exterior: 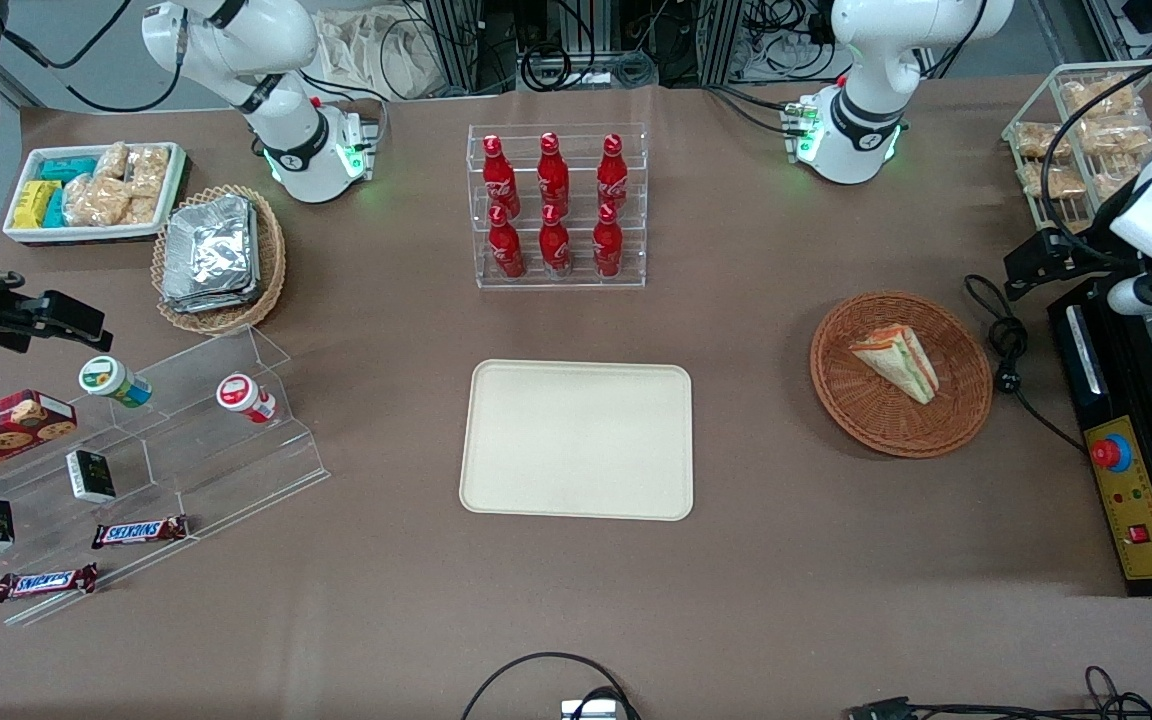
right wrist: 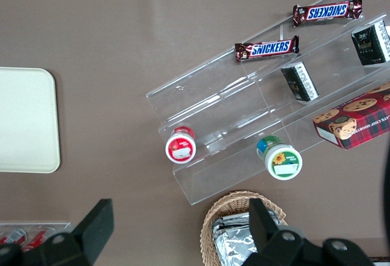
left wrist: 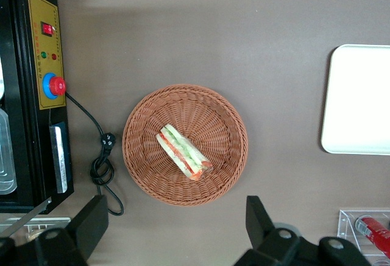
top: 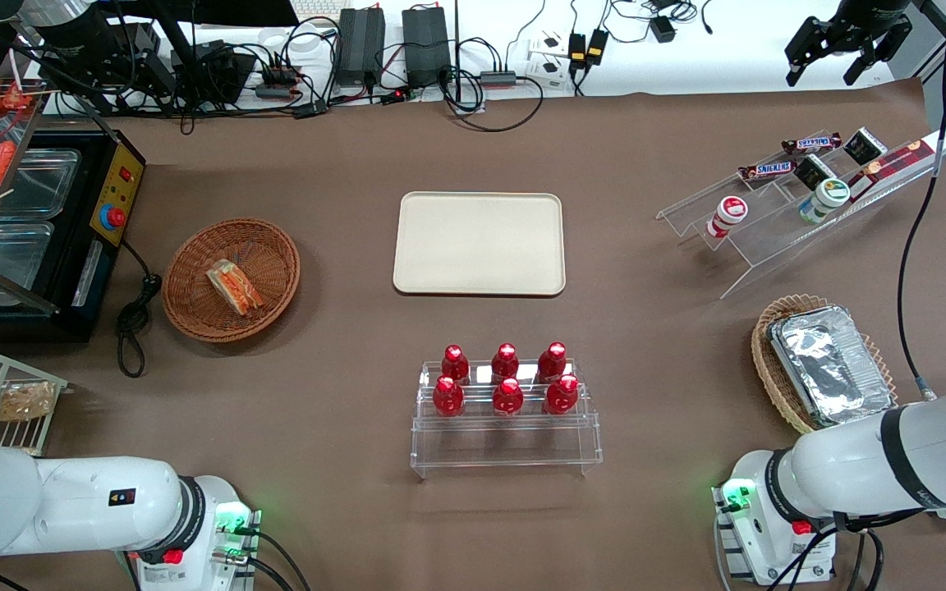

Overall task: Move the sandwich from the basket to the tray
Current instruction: 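Move the left gripper over the sandwich in the wicker basket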

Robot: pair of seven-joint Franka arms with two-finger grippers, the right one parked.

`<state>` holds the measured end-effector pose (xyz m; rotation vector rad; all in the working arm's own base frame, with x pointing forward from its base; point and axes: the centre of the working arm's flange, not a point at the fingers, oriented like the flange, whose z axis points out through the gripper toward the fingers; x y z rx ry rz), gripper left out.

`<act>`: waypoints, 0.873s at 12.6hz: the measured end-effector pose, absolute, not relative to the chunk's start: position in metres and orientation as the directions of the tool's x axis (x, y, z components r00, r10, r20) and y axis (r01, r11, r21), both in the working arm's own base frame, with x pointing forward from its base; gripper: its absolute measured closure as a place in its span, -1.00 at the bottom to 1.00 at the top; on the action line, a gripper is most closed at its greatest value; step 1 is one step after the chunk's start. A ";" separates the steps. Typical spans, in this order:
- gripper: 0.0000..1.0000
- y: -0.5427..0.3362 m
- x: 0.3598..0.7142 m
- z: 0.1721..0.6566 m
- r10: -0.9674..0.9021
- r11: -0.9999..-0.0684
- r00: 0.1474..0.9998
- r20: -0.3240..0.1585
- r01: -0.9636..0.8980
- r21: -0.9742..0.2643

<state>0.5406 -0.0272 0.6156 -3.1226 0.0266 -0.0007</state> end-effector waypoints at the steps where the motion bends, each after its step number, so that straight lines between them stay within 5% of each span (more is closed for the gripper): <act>1: -1.00 -0.027 0.540 0.616 -0.017 -1.000 1.000 -0.001 -0.017 -0.019; 8: -1.00 -0.029 0.543 0.579 0.001 -1.000 0.998 -0.064 0.000 -0.022; 11: -1.00 -0.029 0.539 0.517 0.102 -0.995 0.994 -0.034 0.102 -0.025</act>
